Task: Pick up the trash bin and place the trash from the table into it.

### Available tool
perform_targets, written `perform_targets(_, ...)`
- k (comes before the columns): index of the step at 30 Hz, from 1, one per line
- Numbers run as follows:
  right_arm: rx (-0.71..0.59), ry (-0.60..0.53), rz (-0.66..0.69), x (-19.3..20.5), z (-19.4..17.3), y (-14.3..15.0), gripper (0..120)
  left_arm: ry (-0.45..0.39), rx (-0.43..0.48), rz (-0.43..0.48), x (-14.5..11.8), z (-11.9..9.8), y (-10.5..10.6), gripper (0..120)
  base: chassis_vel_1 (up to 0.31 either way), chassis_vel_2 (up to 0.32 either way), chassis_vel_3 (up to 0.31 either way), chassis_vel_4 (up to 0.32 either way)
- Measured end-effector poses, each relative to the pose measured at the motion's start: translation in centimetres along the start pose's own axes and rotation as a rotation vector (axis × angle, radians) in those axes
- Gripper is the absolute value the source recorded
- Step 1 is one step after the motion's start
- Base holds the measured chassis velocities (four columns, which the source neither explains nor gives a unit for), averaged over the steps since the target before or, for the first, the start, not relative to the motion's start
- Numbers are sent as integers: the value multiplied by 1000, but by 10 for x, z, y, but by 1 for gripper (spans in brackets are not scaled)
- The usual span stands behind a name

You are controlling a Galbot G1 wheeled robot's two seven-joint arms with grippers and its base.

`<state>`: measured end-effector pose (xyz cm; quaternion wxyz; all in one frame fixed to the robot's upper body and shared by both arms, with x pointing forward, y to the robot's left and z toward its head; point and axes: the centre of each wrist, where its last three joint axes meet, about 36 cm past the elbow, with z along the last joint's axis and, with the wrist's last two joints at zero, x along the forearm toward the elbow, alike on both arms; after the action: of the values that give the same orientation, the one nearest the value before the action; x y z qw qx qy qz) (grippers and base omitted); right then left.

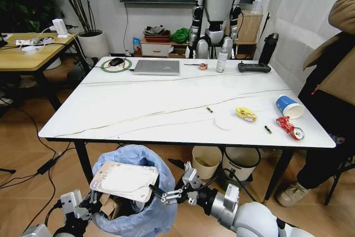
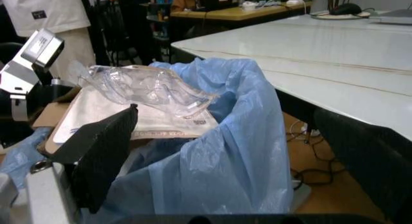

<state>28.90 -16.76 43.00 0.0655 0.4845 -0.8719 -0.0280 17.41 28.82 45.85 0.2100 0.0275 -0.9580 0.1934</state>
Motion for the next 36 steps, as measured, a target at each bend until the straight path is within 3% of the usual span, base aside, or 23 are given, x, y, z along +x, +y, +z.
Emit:
perform_targets(11, 15, 1, 62, 17, -6, -9, 100, 15, -12, -4, -5, 4, 6, 0, 0, 0, 0, 0)
perform_targets(19, 20, -40, 237, 26, -26, -36, 100, 38, -21, 8, -8, 5, 5, 0, 0, 0, 0, 0)
perform_targets(26, 55, -34, 480, 33, -50, -80, 100, 61, -40, 11, -4, 3, 2, 0, 0, 0, 0, 0)
perform_targets(30, 77, 51, 642, 39, -67, -123, 100, 63, -48, 22, -2, 1, 0, 0, 0, 0, 0, 0)
perform_targets(36, 71, 163, 709, 47, -66, -153, 100, 53, -47, 33, -5, -1, -2, 0, 0, 0, 0, 0)
